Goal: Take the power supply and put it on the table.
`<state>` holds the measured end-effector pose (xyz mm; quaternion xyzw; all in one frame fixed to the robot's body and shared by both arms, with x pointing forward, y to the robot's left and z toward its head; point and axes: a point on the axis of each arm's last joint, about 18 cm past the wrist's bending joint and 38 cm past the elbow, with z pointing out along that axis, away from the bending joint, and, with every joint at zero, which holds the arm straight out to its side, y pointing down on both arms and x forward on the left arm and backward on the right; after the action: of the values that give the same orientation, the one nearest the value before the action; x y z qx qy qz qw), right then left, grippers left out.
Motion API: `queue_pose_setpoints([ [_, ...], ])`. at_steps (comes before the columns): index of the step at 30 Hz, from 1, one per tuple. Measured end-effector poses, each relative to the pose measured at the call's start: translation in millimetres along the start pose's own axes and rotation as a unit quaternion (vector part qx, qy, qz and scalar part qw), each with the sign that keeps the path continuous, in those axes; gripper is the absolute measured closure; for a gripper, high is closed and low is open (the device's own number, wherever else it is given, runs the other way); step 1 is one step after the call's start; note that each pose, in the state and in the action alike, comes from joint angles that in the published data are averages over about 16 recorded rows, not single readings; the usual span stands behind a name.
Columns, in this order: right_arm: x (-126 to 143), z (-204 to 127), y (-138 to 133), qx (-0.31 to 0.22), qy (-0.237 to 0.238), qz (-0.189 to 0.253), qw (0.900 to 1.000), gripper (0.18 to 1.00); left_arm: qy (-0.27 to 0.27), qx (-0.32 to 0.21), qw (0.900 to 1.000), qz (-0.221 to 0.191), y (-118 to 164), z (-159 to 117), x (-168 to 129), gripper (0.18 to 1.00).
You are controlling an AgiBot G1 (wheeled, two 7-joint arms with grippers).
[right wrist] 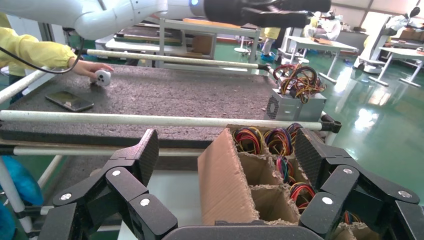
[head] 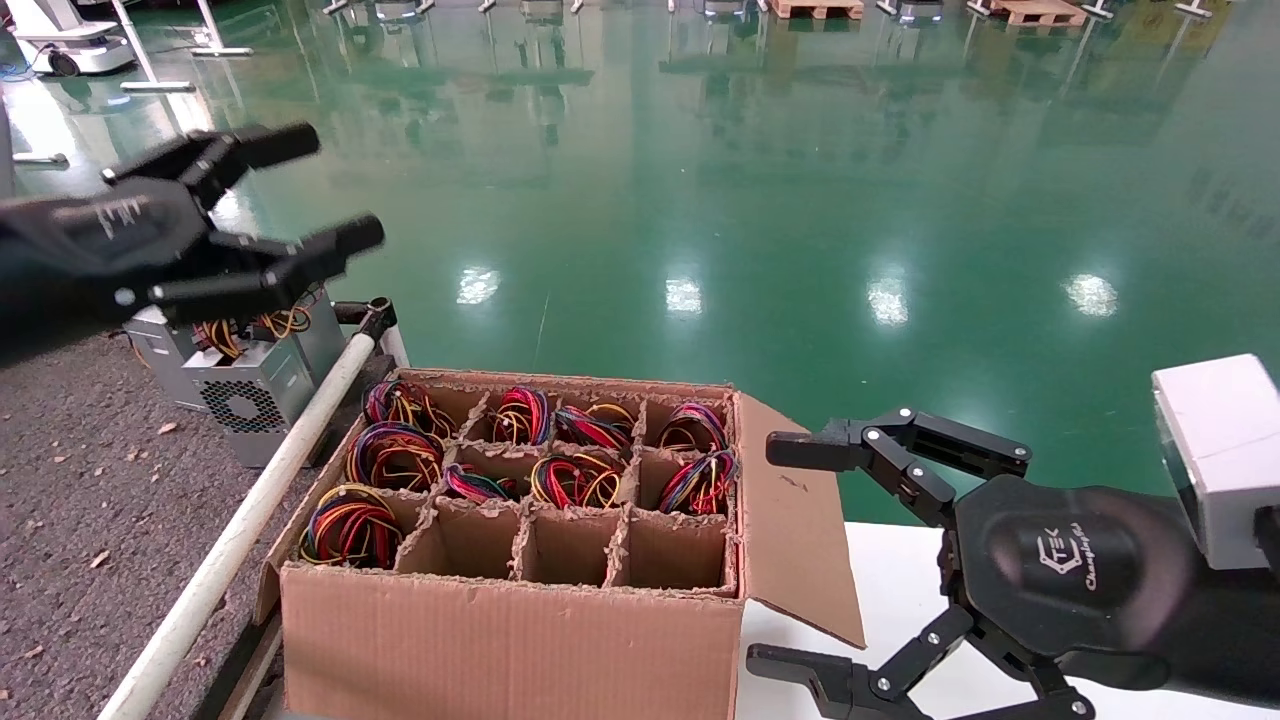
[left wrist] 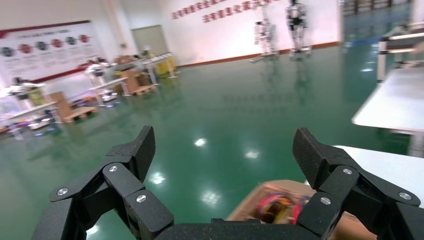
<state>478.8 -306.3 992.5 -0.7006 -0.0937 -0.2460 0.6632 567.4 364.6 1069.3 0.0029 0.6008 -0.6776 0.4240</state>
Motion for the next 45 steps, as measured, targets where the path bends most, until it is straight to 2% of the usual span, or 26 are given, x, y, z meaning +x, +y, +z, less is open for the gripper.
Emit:
queue_pose_setpoints([
  [11, 0, 0, 0, 0.000, 0.000, 0.000, 1.000, 0.179, 0.099, -0.012, 0.9948, -0.022, 2, -3, 60, 0.184],
  [25, 0, 0, 0, 0.000, 0.000, 0.000, 1.000, 0.179, 0.213, -0.037, 0.9751, -0.052, 4, -14, 131, 0.184],
  [34, 0, 0, 0, 0.000, 0.000, 0.000, 1.000, 0.179, 0.232, -0.041, 0.9702, -0.056, 4, -17, 143, 0.184],
  [45, 0, 0, 0, 0.000, 0.000, 0.000, 1.000, 0.179, 0.223, -0.039, 0.9724, -0.055, 4, -16, 138, 0.184],
])
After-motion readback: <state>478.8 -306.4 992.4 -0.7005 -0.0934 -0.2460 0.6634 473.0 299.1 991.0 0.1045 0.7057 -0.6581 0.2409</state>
